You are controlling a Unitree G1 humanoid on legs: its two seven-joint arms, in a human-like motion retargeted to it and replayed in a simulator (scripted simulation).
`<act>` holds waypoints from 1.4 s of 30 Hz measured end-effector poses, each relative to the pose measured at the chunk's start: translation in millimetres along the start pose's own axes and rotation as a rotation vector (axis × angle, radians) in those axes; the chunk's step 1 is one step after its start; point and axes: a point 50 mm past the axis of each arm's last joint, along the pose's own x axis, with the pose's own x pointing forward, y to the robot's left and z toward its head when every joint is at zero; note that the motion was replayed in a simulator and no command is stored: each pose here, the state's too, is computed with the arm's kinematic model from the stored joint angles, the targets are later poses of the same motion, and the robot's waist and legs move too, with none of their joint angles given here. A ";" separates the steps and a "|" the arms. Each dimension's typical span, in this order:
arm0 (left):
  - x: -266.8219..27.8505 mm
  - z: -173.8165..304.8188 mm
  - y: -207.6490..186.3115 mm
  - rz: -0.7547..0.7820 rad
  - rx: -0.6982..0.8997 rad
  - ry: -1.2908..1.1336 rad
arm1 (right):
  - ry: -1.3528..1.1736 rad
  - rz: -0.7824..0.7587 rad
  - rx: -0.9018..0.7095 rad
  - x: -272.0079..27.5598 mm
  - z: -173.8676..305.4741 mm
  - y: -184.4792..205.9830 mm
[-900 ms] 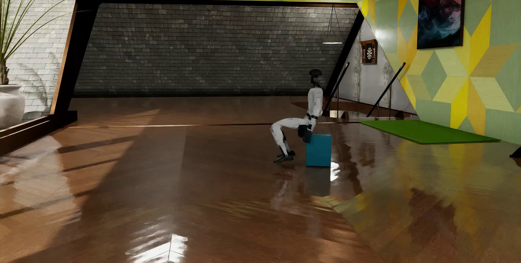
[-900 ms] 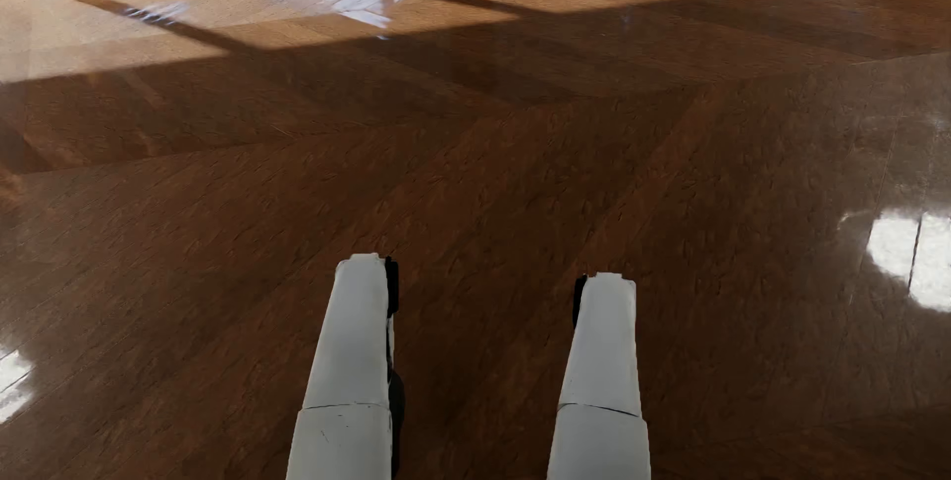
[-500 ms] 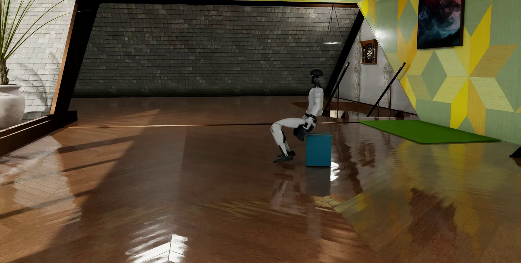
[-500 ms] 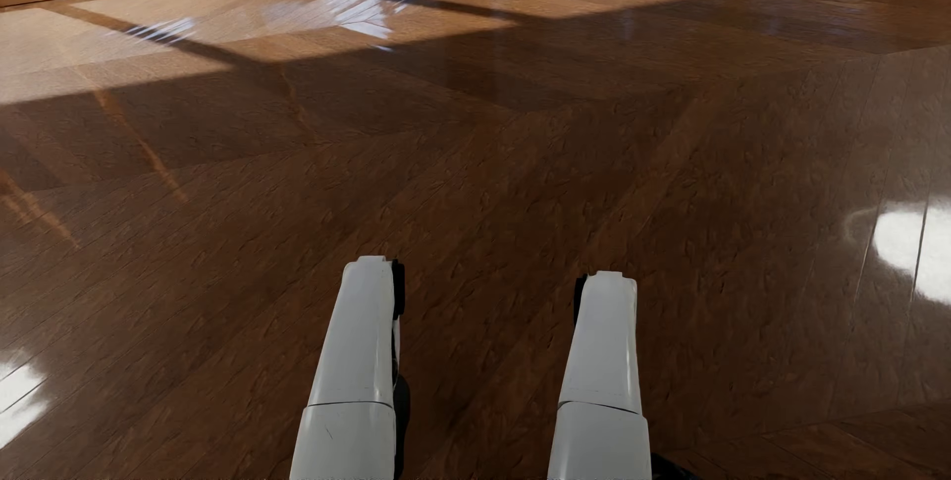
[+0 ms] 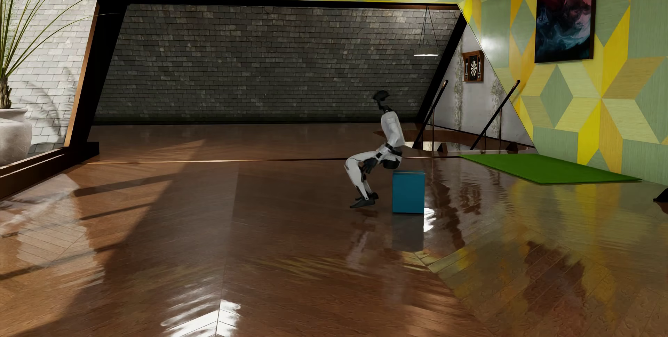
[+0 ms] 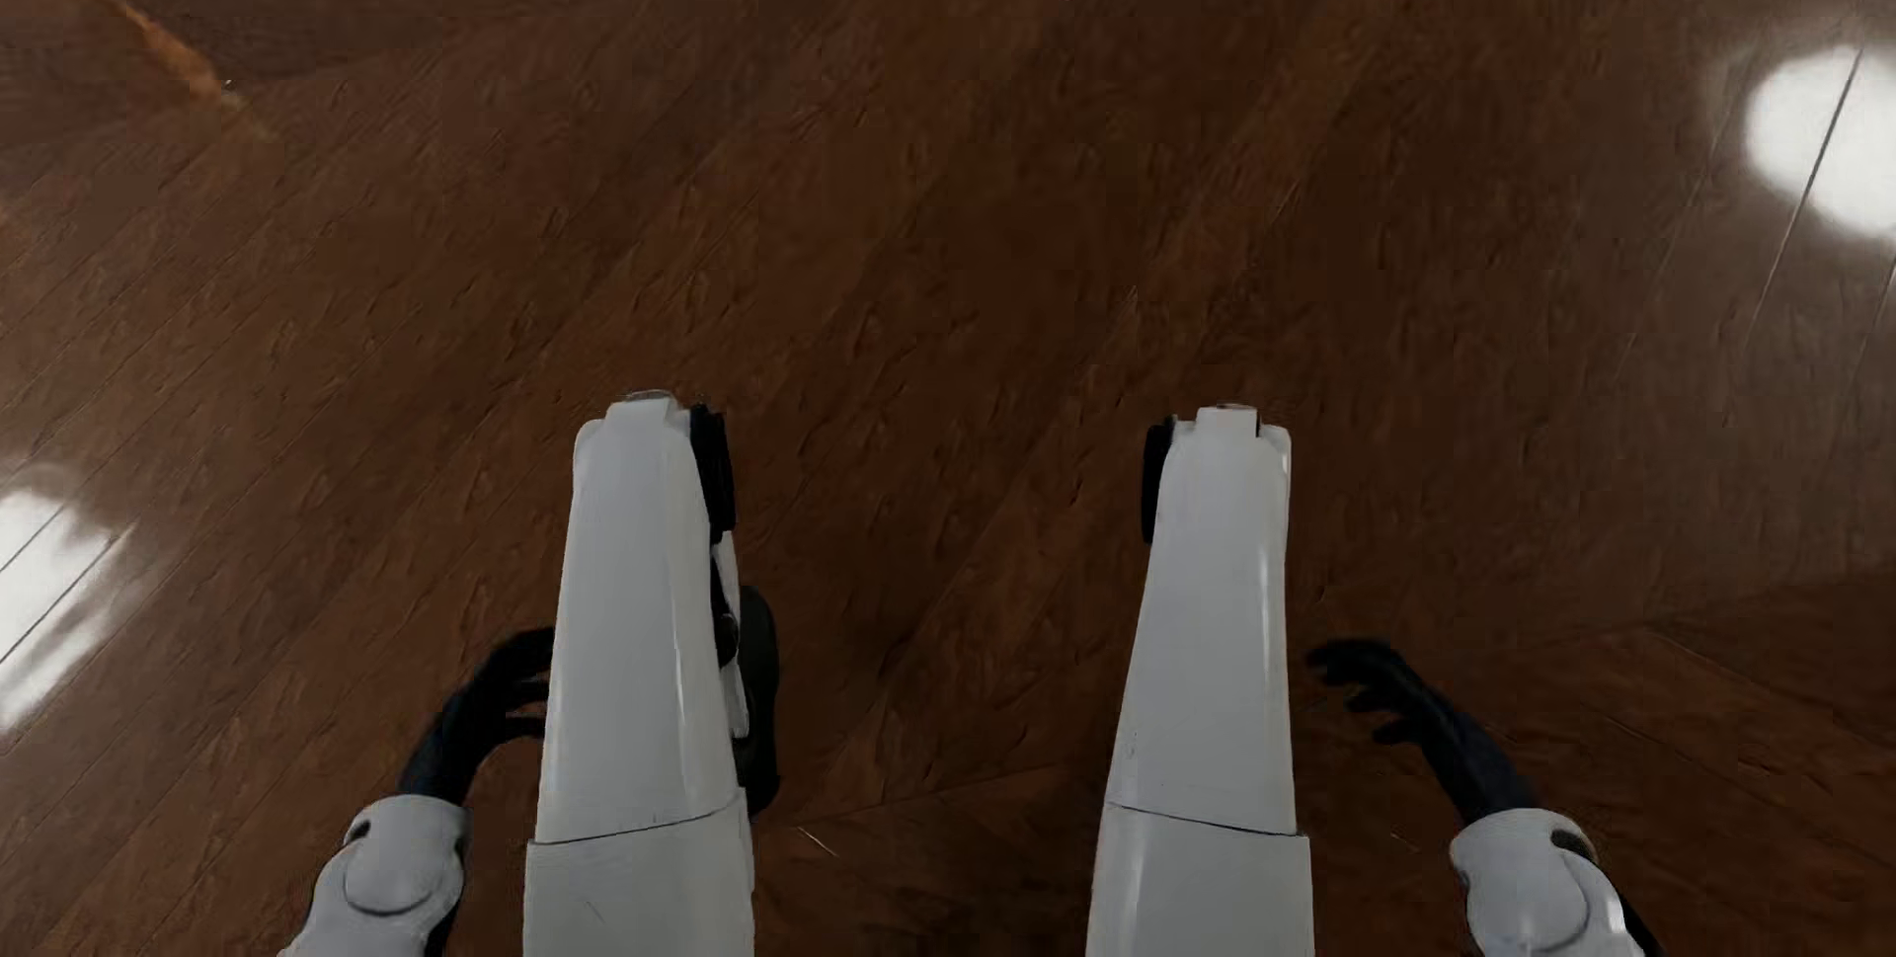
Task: Rise from the dark cyan box
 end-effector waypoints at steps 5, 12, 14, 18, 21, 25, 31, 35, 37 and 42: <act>-42.0 177.8 62.1 0.370 0.037 -0.900 | -0.728 -0.443 -0.218 -18.0 143.6 -53.4; -103.5 320.7 8.5 -0.253 0.697 -1.539 | -1.535 0.155 -0.918 -51.3 306.2 4.6; -115.2 339.7 -8.8 -0.323 0.742 -1.651 | -1.623 0.175 -0.945 -59.6 317.9 10.1; -98.4 341.8 -24.3 -0.331 0.767 -1.622 | -1.593 0.113 -0.928 -40.8 321.4 14.9; -47.1 325.1 -34.1 -0.306 0.812 -1.411 | -1.399 0.102 -0.927 3.7 307.2 25.1; 35.9 264.8 -68.9 -0.420 0.906 -0.952 | -0.976 0.259 -0.927 75.7 257.4 63.2; 58.1 107.5 -127.9 -0.745 0.798 -0.237 | -0.264 0.618 -0.574 89.1 119.7 127.2; 30.3 10.6 -102.7 -0.654 0.421 0.095 | -0.106 0.622 -0.295 59.2 54.6 124.5; 13.1 -23.6 -89.5 -0.582 0.317 0.191 | -0.044 0.579 -0.212 45.6 27.0 113.6; -34.5 -97.2 -74.9 -0.519 0.219 0.504 | 0.413 0.411 -0.012 -2.0 -70.8 107.5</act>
